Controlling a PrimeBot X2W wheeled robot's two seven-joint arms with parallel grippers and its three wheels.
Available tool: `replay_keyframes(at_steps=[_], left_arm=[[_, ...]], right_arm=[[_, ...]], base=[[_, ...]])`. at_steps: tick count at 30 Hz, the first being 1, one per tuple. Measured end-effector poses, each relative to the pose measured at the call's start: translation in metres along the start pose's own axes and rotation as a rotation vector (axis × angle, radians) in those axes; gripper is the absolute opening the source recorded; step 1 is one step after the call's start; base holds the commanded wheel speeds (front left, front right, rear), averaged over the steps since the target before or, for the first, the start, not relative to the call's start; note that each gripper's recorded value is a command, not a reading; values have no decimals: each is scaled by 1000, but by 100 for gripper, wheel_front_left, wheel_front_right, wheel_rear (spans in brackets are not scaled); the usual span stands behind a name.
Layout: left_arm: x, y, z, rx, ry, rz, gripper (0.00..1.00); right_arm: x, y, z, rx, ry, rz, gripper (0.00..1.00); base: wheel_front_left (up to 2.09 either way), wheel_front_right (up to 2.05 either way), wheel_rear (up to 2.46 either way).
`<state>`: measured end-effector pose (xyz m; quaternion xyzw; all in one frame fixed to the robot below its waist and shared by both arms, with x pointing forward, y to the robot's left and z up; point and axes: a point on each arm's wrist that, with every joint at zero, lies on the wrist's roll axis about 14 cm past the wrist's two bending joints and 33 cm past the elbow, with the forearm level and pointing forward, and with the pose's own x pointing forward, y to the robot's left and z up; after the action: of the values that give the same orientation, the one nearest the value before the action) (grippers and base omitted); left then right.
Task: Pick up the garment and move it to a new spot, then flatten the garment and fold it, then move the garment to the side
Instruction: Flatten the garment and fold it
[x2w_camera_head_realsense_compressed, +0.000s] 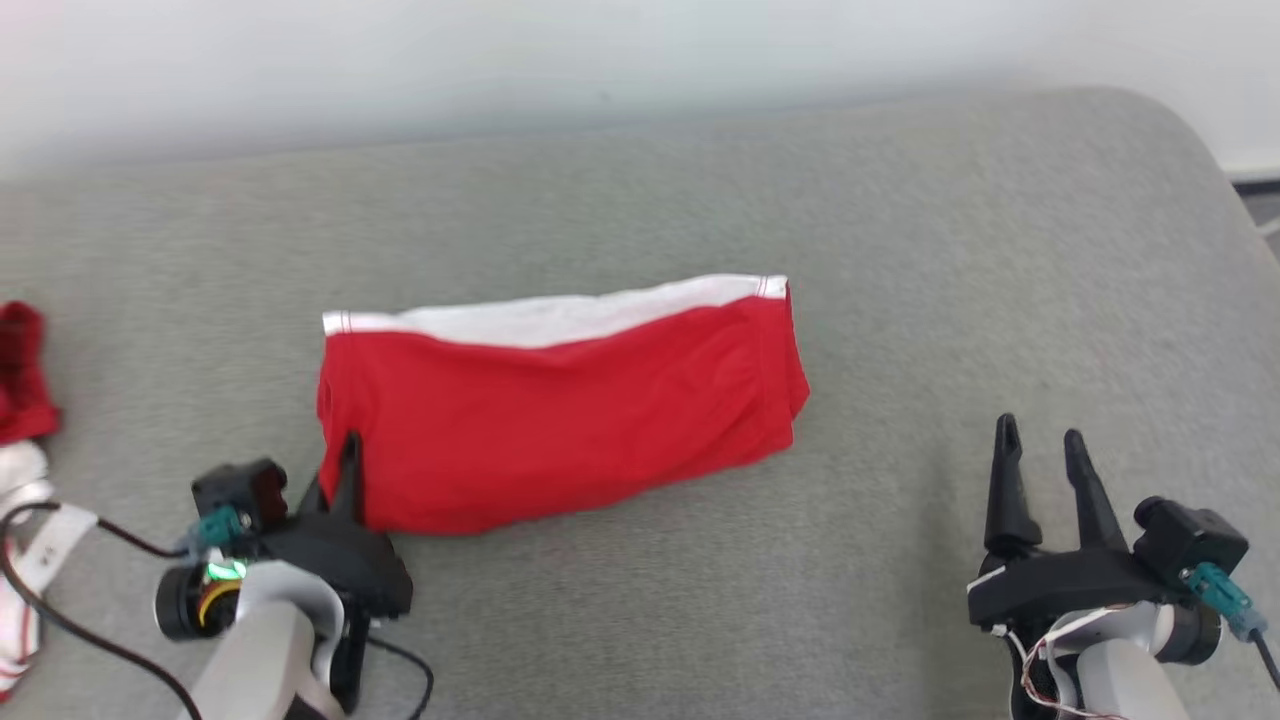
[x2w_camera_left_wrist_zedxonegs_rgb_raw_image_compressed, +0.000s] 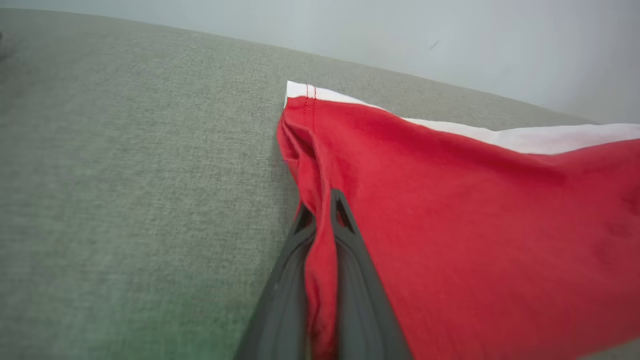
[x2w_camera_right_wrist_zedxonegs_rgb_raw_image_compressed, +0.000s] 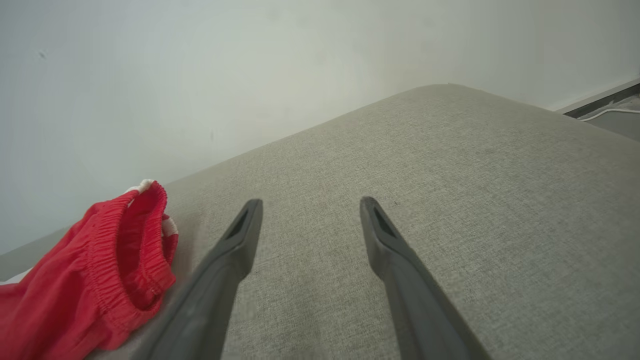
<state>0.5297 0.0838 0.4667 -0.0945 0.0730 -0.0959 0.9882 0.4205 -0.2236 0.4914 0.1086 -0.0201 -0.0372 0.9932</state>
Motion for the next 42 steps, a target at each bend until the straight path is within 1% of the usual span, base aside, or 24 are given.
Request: replay_keyframes(at_steps=[5, 6, 7, 8, 14, 20, 21, 28, 31, 35, 42], left_arm=[[-22, 15, 3, 6, -9, 42, 0], [-25, 18, 6, 9, -18, 52, 18], [-27, 20, 9, 10, -28, 59, 65], [-29, 22, 12, 13, -38, 68, 100], [-40, 31, 30, 58, -105, 100, 100], [-61, 43, 45, 125, -172, 130, 100], [-71, 51, 45, 137, -180, 155, 100], [-103, 79, 42, 145, -186, 237, 100], [-117, 94, 41, 135, -185, 280, 100], [-134, 113, 36, 121, -175, 341, 100], [-147, 131, 34, 105, -174, 395, 100]], right_arm=[[1, 20, -1, 11, 2, 55, 100], [2, 24, 0, 12, 0, 65, 100], [3, 28, 0, 13, 0, 75, 100], [3, 31, -1, 14, 1, 85, 100], [8, 57, -4, 14, 11, 158, 100], [18, 94, -1, 13, 4, 262, 100], [22, 103, -1, 12, 3, 285, 100], [34, 131, -13, -34, 36, 359, 100], [42, 135, -17, -57, 46, 366, 100], [50, 136, -32, -97, 88, 363, 100], [64, 137, -57, -135, 161, 352, 100]], base=[[0, 0, 0], [0, 0, 0], [0, 0, 0], [0, 0, 0], [0, 0, 0], [0, 0, 0], [0, 0, 0], [0, 0, 0], [0, 0, 0], [0, 0, 0], [0, 0, 0]])
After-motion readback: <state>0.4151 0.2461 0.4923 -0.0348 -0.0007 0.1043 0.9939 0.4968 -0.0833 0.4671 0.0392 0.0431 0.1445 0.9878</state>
